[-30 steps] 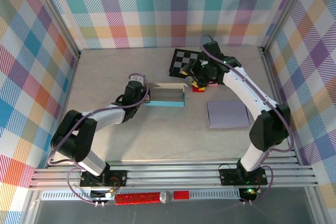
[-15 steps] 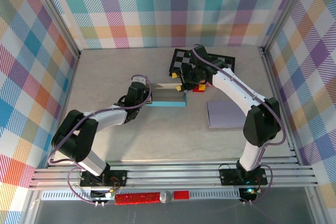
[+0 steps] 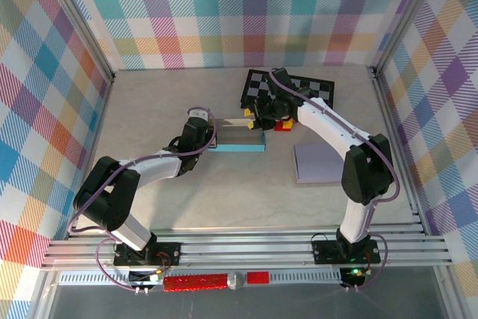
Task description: Fold the paper box
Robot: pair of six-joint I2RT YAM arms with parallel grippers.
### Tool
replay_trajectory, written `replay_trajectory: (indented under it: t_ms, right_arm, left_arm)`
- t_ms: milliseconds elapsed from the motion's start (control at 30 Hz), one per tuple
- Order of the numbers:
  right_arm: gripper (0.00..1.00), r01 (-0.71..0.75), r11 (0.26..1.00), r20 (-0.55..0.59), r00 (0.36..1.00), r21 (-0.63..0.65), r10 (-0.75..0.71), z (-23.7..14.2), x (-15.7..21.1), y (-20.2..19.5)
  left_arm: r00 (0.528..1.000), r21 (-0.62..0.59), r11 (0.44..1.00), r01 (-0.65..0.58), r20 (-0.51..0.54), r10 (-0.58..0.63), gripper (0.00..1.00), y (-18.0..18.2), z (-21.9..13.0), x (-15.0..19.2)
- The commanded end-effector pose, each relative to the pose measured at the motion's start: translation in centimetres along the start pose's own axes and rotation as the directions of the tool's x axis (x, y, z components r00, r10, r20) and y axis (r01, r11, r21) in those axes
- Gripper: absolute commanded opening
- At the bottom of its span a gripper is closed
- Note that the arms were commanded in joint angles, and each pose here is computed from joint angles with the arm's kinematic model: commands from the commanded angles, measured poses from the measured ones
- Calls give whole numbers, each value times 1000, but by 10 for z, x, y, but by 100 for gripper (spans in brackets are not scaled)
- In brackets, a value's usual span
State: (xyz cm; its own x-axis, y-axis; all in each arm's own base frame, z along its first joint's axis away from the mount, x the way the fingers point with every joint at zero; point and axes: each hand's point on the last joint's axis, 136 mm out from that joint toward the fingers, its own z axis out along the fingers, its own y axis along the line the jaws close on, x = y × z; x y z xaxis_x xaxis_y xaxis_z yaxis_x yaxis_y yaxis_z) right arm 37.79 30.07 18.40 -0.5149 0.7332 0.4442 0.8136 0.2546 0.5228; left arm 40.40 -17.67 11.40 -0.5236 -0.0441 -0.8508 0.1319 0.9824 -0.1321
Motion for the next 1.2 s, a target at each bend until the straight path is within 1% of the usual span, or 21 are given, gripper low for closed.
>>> replay_trajectory:
  t_ms: [0,133,300,400,500,600,733,800,900,1000,1033,1100,1167]
  right_arm:
    - [23,-37,999,14,999,25,37,12,-6,-9]
    - [11,-42,998,6,999,48,41,14,-5,-15]
    - [7,-62,995,1,998,79,62,18,-8,-32]
    - [4,-64,993,5,998,96,64,18,-9,-42]
    - [2,-68,992,8,998,110,67,19,-10,-51]
    - [3,-62,990,11,998,124,61,21,-12,-59]
    - [3,-52,990,-2,999,133,52,27,-13,-66]
    - [4,-39,989,10,999,141,38,25,-14,-66]
    - [6,-44,988,10,999,148,42,27,-16,-70]
    - [6,-51,985,5,999,166,51,32,-17,-75]
    - [6,-53,984,4,999,170,53,33,-17,-77]
    - [7,-54,983,4,999,178,54,34,-17,-80]
    - [7,-53,981,7,999,185,52,33,-18,-83]
  left_arm:
    - [993,-17,998,-53,-111,51,3,1,2,34]
    - [993,-21,998,-51,-105,48,4,2,1,33]
    - [994,-22,999,-44,-104,42,8,2,-1,33]
    - [994,-24,999,-33,-105,31,13,2,-4,33]
    - [994,-23,1000,-20,-105,17,25,2,-11,31]
    - [992,-16,1000,5,-127,-7,45,1,-25,33]
    - [987,5,1000,29,-161,-28,47,-4,-54,46]
    - [981,1,997,71,-178,-70,47,0,-68,54]
    - [976,2,992,127,-177,-125,47,4,-88,52]
    - [972,13,983,180,-156,-176,48,2,-104,33]
    - [971,20,981,195,-148,-190,48,0,-109,22]
    - [965,-4,975,221,-146,-219,51,0,-115,4]
    - [944,-35,960,278,-176,-280,52,4,-116,-11]
